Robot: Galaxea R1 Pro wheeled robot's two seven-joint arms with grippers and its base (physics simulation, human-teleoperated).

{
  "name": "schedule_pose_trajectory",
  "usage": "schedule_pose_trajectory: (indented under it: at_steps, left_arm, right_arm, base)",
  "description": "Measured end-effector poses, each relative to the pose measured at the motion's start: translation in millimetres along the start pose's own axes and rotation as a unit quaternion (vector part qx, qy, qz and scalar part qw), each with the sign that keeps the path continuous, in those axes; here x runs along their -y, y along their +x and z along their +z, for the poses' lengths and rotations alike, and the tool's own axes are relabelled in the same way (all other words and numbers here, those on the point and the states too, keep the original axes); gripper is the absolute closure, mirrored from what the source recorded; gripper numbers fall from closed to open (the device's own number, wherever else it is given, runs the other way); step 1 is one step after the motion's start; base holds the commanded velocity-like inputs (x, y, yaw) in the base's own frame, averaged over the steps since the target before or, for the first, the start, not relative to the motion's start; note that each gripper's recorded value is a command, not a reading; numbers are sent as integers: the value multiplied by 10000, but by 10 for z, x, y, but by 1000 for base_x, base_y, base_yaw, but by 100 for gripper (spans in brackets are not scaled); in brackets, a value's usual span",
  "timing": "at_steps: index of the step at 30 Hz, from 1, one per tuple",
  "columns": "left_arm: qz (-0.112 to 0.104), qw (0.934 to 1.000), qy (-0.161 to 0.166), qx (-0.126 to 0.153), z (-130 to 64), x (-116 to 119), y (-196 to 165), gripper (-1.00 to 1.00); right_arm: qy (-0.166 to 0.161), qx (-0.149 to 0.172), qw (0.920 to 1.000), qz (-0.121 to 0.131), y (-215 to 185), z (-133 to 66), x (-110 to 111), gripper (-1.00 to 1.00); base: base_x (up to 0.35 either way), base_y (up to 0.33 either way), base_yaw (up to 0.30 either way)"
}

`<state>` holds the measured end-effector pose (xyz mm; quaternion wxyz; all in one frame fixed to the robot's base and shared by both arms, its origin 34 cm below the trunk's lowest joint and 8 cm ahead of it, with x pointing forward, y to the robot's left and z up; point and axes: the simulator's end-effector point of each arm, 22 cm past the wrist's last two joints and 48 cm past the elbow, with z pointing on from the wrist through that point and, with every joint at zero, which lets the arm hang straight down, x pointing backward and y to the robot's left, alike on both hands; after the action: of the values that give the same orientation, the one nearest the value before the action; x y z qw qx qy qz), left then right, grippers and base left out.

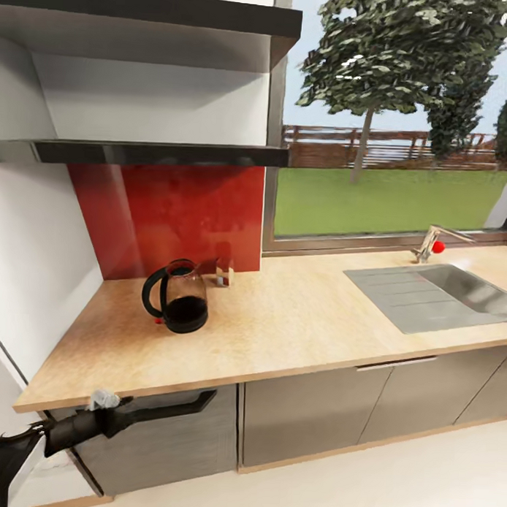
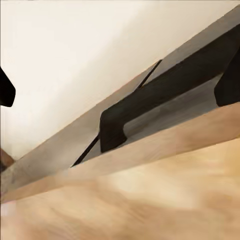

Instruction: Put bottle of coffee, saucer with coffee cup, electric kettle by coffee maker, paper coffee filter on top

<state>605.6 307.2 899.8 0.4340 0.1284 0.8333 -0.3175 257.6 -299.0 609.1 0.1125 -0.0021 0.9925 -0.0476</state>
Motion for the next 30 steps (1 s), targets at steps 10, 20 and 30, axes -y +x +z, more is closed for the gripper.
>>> schedule_pose_trajectory:
  at_steps: [10,20,30]
  left_arm:
    - [-29,9997,233,105,50,135,-582,-100]
    - [111,9998,10,156,46,45,-705,-100]
    - [380,9939,-973,358,39,-266,-985,-100]
  right_arm:
    - [0,15,10000,-1,-12,-1,0,-100]
    - [1,3,10000,-22,-4,-2,-2,-100]
    - [23,-30,10000,-34,30,-4,48,-100]
  base:
    - [-5,1,-44]
    - [-78,23,0]
    - [99,46,0]
